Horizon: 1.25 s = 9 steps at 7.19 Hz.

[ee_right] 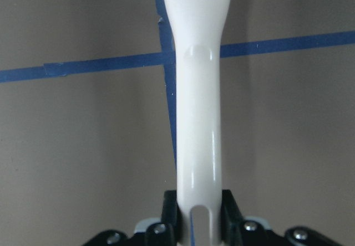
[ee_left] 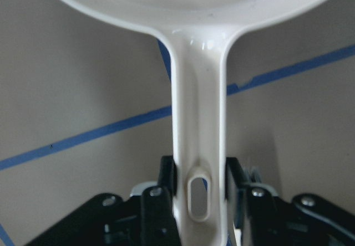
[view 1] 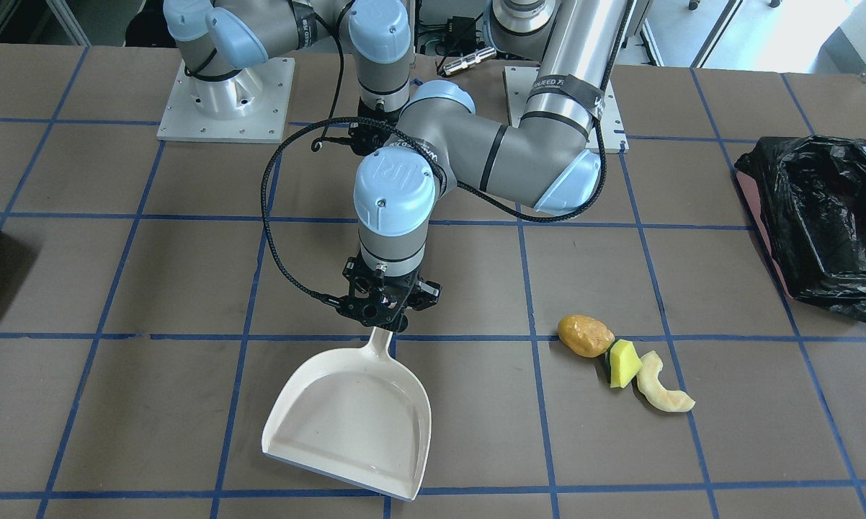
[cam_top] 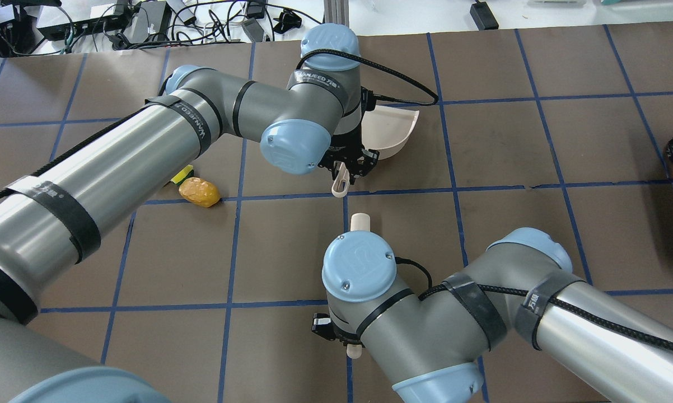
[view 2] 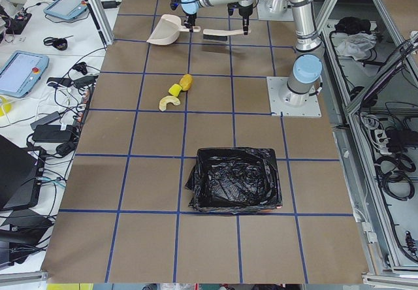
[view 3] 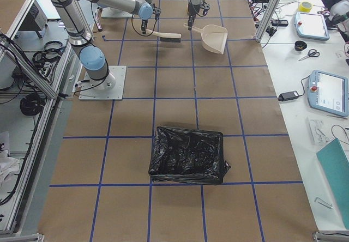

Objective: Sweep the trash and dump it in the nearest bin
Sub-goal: 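Set the dustpan beside the trash with the left while the right brings the brush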

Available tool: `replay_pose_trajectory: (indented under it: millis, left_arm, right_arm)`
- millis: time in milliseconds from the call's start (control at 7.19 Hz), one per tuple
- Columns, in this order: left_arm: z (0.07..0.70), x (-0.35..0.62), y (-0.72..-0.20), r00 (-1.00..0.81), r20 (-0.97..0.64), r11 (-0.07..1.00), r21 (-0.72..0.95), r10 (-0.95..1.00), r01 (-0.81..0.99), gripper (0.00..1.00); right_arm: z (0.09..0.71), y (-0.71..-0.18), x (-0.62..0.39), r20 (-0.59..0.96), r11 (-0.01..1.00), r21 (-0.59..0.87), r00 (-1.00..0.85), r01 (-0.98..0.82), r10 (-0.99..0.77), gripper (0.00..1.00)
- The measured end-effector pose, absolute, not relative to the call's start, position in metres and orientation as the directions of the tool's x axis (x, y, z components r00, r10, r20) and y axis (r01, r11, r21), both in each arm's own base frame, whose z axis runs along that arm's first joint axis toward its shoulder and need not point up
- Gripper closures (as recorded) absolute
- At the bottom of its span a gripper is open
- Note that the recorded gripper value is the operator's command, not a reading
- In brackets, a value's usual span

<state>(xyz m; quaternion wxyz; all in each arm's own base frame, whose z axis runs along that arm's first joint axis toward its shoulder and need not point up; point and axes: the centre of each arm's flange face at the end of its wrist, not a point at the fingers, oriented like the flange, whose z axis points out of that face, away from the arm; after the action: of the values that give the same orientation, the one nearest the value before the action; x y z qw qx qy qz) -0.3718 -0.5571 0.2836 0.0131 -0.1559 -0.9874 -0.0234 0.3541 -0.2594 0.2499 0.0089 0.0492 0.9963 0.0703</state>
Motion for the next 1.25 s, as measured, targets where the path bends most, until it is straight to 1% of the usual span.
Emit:
replay_pose_trajectory:
  millis: [139,278,556,695,973,1251]
  left_arm:
    - [0.301,-0.354,-0.574,-0.948,0.019,0.947,0.03,0.318,0.319,1.0]
    - [0.318,-0.316,-0.6,-0.942,0.01,0.942,0.025,0.334,0.335,1.0]
    - [0.348,-0.212,-0.644,-0.917,-0.008,0.917,0.009,0.399,0.399,1.0]
    - [0.361,-0.148,-0.656,-0.895,-0.023,0.895,0.014,0.446,0.446,1.0]
    - [0.375,-0.011,-0.662,-0.831,-0.043,0.832,0.054,0.554,0.552,1.0]
    - [0.374,0.103,-0.651,-0.734,-0.034,0.733,0.092,0.678,0.674,1.0]
  right_arm:
    - [0.251,-0.261,0.355,-0.013,0.986,0.138,-0.995,0.095,0.097,1.0]
    - [0.253,-0.263,0.356,-0.017,0.987,0.135,-0.995,0.09,0.094,1.0]
    - [0.259,-0.266,0.359,-0.028,0.989,0.123,-0.996,0.078,0.082,1.0]
    - [0.267,-0.275,0.366,-0.038,0.991,0.11,-0.996,0.076,0.08,1.0]
    - [0.286,-0.311,0.39,-0.046,0.992,0.1,-0.995,0.081,0.086,1.0]
    - [0.294,-0.355,0.422,-0.051,0.991,0.098,-0.994,0.09,0.096,1.0]
